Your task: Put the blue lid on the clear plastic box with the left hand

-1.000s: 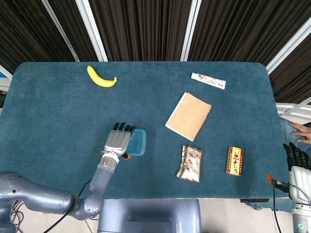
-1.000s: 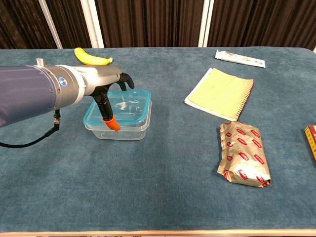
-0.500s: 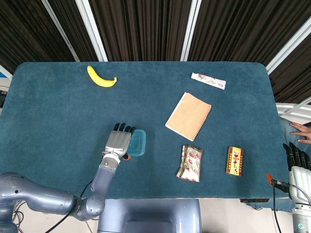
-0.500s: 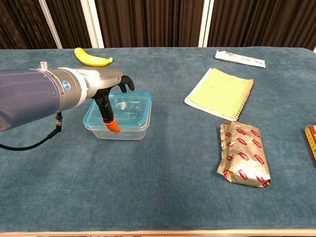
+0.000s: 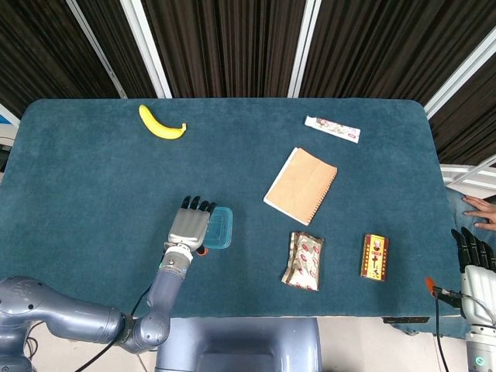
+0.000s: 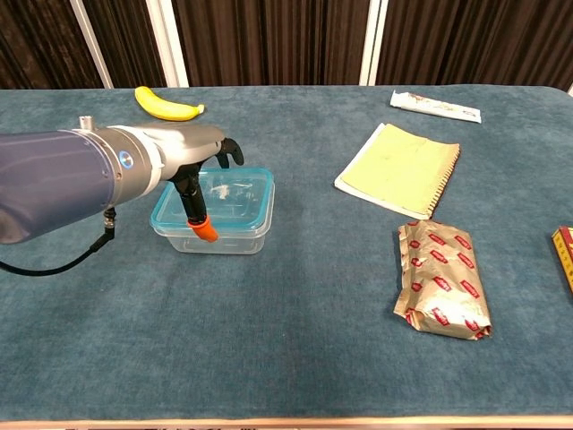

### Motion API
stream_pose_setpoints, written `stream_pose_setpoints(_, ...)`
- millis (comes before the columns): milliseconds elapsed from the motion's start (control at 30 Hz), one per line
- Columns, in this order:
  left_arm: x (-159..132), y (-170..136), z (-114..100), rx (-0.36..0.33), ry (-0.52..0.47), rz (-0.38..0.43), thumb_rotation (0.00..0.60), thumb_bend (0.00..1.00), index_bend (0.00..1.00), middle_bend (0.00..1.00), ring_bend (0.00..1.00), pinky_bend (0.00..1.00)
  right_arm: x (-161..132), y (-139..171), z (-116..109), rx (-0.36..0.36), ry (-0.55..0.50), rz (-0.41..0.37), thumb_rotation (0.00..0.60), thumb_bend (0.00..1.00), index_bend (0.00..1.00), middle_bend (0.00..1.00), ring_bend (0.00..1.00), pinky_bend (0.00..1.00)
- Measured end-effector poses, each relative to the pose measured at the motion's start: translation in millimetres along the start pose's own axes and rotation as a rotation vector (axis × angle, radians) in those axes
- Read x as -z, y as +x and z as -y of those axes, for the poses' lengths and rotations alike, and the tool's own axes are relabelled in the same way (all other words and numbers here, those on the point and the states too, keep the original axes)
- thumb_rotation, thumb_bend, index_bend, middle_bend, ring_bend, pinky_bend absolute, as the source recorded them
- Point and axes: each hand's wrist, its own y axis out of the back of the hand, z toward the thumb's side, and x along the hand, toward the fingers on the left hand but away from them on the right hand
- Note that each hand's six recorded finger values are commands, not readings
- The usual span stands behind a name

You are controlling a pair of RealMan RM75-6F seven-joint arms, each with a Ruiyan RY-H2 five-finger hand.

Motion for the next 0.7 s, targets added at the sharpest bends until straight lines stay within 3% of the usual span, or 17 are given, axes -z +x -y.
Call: stream_pose_setpoints(700,0.4,1.4,3.4,-0.002,0.009,-0.011,0.6,0.27,0.12,0.3,0.0,0.0,0.1,0.1,0.4,-0.002,-0.003,0.001,0.6,0.27,0.04,0.0,0.0,0.0)
